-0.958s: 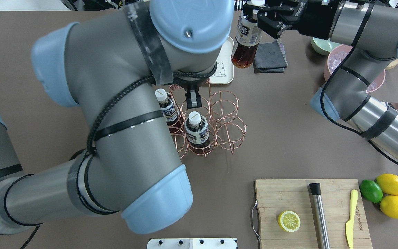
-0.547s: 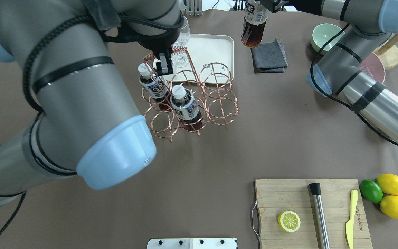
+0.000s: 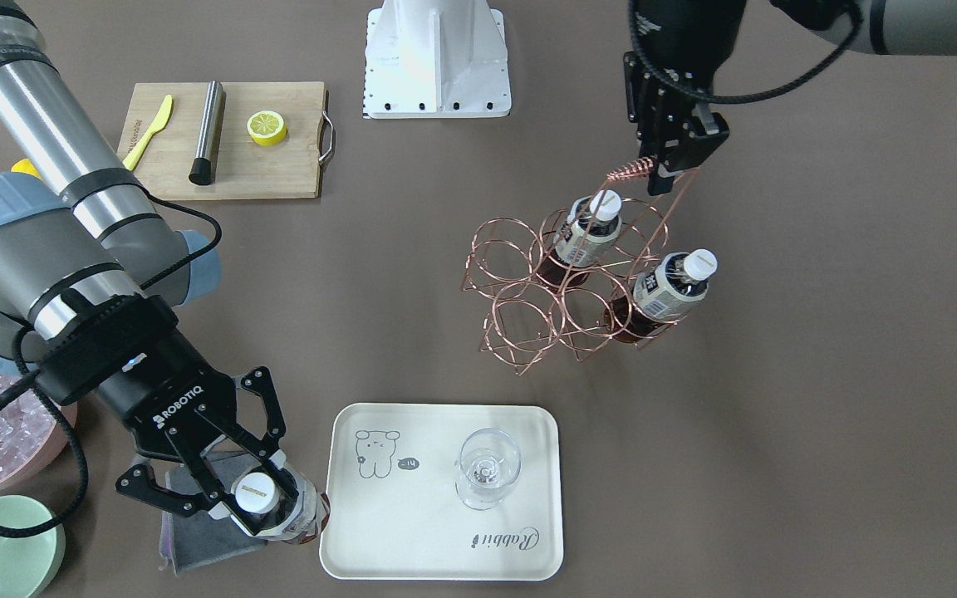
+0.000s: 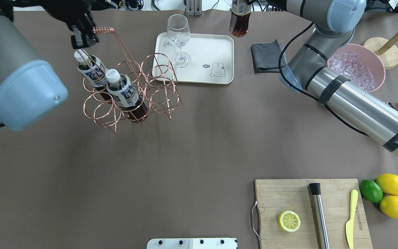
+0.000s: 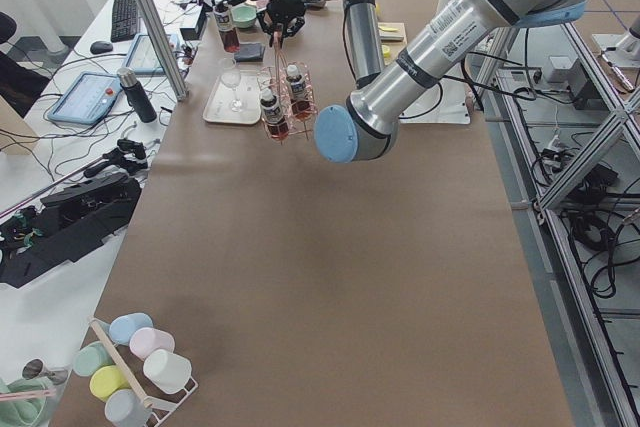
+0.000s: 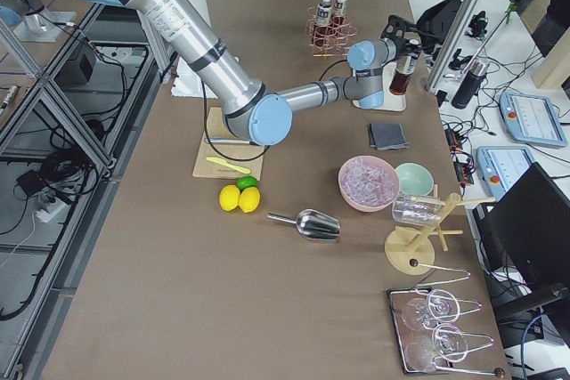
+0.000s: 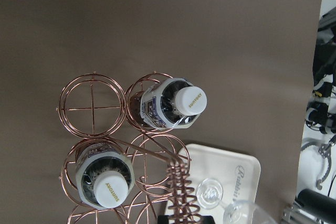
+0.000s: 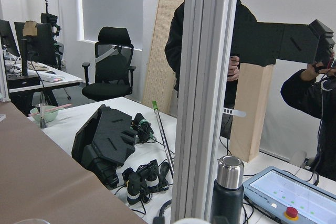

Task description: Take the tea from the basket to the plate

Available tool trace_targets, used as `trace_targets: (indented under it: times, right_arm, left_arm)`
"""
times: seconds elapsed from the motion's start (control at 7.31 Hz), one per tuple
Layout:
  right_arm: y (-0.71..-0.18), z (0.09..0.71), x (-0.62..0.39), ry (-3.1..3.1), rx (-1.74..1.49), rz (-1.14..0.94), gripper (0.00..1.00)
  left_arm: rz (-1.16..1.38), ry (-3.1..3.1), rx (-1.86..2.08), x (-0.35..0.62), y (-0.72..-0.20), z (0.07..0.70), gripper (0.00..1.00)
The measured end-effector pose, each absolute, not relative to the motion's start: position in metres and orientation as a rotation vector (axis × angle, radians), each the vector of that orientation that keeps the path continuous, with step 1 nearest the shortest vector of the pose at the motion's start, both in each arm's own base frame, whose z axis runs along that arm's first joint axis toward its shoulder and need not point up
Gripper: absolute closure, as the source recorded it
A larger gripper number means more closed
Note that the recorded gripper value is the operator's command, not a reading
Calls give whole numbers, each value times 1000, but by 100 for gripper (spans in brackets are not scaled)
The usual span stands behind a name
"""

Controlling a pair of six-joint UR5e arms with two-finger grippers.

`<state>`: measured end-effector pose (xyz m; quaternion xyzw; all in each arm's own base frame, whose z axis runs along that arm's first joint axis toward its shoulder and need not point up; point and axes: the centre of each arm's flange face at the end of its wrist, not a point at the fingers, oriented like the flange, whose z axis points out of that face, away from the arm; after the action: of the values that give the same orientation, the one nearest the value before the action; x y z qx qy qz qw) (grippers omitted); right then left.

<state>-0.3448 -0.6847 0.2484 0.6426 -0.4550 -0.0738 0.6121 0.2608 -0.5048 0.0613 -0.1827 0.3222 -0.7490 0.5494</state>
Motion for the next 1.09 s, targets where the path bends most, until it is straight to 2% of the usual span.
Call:
trace_targets:
  times: [0.41, 1.09]
  right_arm:
    - [-667, 258, -410, -1038, 1486, -109, 100]
    - [-634, 272, -462, -1059, 1500, -78, 100]
  left_arm:
    - [-1665, 733, -341, 196, -565, 123, 100]
    - [-1643, 730, -167, 73, -710, 312, 100]
